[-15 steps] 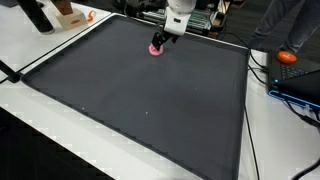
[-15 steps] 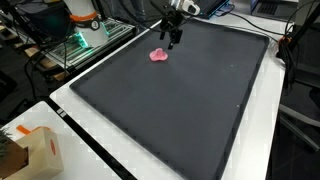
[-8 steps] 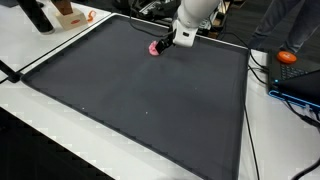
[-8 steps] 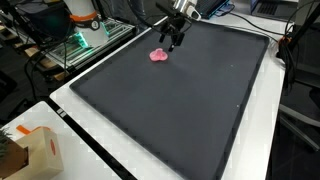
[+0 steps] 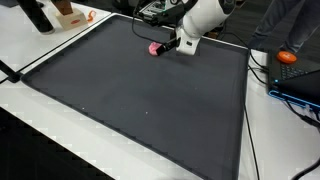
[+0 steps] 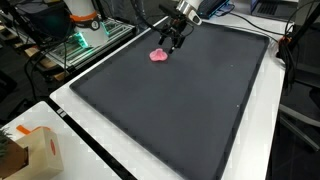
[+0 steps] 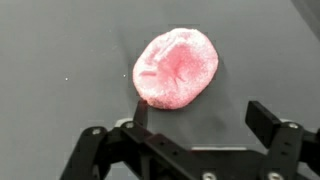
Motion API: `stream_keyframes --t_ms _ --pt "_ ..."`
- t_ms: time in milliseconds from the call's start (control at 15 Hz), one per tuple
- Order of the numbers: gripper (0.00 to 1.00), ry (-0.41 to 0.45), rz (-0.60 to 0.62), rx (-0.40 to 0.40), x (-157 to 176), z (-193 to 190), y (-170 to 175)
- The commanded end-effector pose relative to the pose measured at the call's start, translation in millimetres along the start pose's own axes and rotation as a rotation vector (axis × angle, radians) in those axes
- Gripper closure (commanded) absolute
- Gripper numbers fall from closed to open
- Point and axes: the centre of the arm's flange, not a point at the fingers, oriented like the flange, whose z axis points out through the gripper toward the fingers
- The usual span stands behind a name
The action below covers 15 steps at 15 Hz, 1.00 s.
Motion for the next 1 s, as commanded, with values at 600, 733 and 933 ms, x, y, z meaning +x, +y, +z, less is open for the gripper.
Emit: stream_keyframes --t_ms 600,733,933 --pt "0.00 -0.133 0.022 -0.077 20.3 13.8 3.0" --pt "0.00 -0.127 0.039 -0.076 18.8 12.9 3.8" --pt "0.00 -0.113 0.070 -0.058 16.1 10.2 7.8"
